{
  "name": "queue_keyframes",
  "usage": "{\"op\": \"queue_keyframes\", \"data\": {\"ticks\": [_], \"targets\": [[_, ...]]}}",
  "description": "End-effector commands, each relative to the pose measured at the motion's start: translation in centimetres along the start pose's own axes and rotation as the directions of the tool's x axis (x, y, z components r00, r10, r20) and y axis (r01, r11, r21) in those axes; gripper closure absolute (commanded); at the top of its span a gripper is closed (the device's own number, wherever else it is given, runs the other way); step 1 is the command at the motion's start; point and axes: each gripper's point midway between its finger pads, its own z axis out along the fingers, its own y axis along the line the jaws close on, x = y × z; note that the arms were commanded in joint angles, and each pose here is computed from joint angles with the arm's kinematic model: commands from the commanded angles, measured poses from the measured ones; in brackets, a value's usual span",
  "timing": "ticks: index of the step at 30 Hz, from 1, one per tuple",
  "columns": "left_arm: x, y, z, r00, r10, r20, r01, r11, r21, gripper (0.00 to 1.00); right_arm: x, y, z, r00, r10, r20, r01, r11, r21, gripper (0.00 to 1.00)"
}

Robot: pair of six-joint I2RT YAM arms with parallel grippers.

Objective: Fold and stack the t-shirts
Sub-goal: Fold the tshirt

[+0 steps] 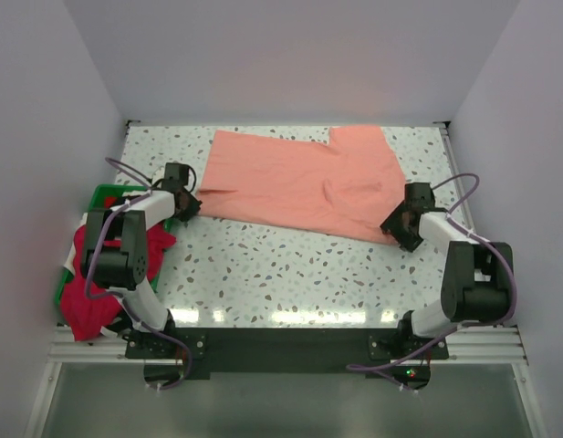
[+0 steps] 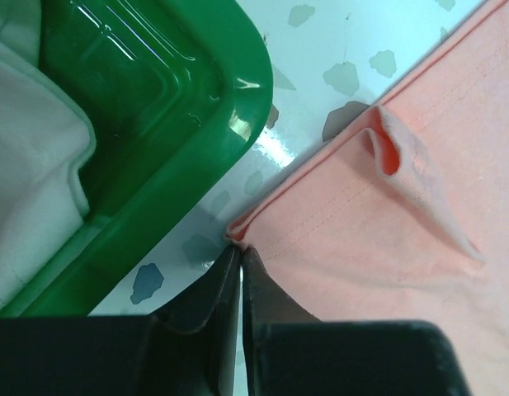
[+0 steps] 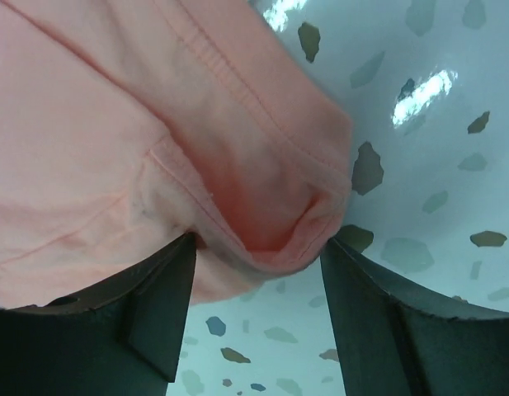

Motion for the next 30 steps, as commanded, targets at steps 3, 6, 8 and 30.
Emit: {"op": "queue_keyframes", "data": {"ticks": [3, 6, 8, 30], "targets": [[-0.7, -0.3, -0.1, 1.000, 0.009, 0.016, -0.009, 1.000, 0.003, 0.98, -2.4, 1.7, 1.4, 0.998, 0.062, 0.020, -0.061, 0.996, -0.060, 0.62], [-1.1, -0.1, -1.1, 0.999, 0.013, 0.034, -0.013, 1.000, -0.001, 1.00, -4.1, 2.0, 0.0, 0.998, 0.049, 0.049, -0.045, 0.997, -0.064, 0.76], [-1.4, 0.3, -2.2, 0.999, 0.010, 0.049, -0.009, 1.000, -0.004, 1.00, -5.0, 1.6, -1.6, 0.997, 0.038, 0.074, -0.034, 0.998, -0.053, 0.86], [4.5, 9.4, -10.4, 0.994, -0.087, 0.070, 0.086, 0.996, 0.006, 0.91, -2.5, -4.4, -10.2, 0.987, 0.118, 0.106, -0.107, 0.989, -0.106, 0.72]]}}
